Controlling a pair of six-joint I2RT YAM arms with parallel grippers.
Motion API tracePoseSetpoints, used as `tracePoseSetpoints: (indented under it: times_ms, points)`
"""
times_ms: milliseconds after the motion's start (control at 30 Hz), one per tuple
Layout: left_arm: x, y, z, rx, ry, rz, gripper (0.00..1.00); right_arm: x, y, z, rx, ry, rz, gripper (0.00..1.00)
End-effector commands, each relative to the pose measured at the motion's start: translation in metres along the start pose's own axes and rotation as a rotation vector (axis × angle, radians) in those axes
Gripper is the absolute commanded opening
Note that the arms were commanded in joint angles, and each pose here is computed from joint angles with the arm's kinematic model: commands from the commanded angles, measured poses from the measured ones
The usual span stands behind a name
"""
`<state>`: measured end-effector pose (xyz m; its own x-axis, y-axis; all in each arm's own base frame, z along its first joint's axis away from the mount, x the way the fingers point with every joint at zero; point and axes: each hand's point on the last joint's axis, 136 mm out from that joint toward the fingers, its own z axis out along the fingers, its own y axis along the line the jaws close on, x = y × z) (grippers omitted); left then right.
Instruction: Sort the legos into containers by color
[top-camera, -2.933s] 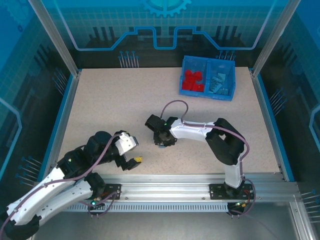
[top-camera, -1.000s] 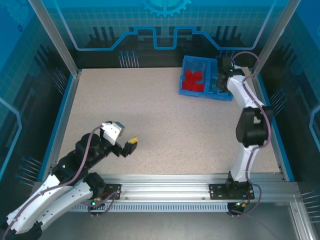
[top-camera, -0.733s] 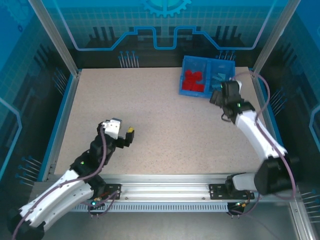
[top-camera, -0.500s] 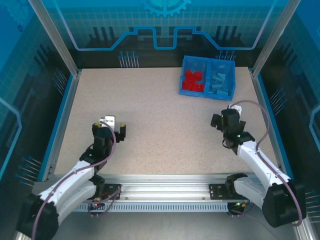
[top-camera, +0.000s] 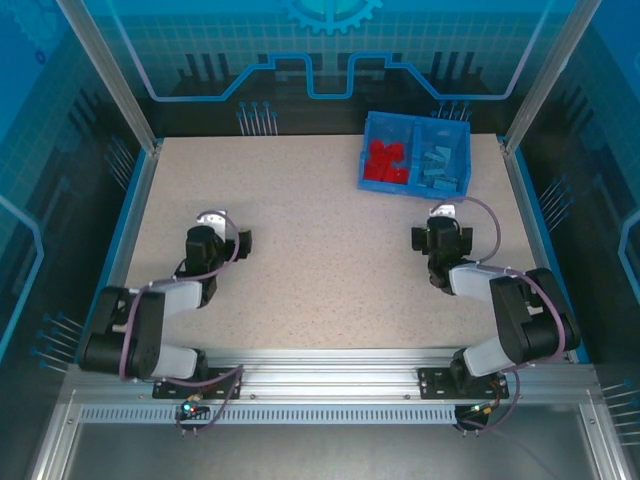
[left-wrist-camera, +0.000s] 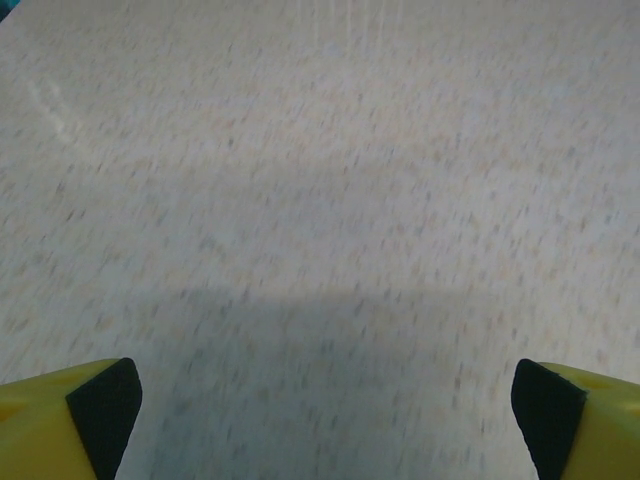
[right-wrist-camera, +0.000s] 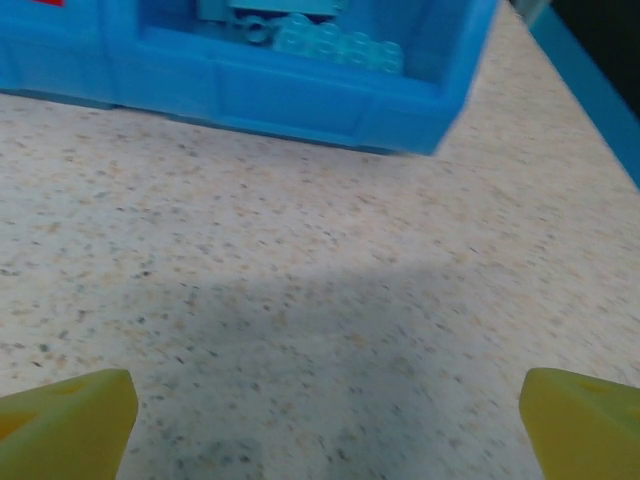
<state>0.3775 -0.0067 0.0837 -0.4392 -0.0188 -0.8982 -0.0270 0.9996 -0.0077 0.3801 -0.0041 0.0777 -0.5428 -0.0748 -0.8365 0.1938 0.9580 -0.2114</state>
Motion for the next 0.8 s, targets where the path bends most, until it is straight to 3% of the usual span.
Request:
tracePoseSetpoints:
  times_ms: [0, 67, 100, 767]
  points:
    - [-0.016, -0.008, 0.008, 0.081, -0.106, -0.040, 0.99, -0.029, 0.005, -0.005, -0.188, -0.171, 0.065, 1.00]
    - [-0.016, -0.006, 0.011, 0.074, -0.082, -0.048, 0.99, -0.026, 0.010, -0.002, -0.206, -0.229, 0.058, 1.00]
    - [-0.016, -0.005, 0.013, 0.071, -0.058, -0.053, 0.99, -0.024, 0.012, -0.001, -0.186, -0.188, 0.035, 1.00]
    - [-0.015, 0.003, 0.014, 0.031, -0.057, -0.074, 0.99, -0.025, 0.016, -0.003, -0.197, -0.199, 0.020, 1.00]
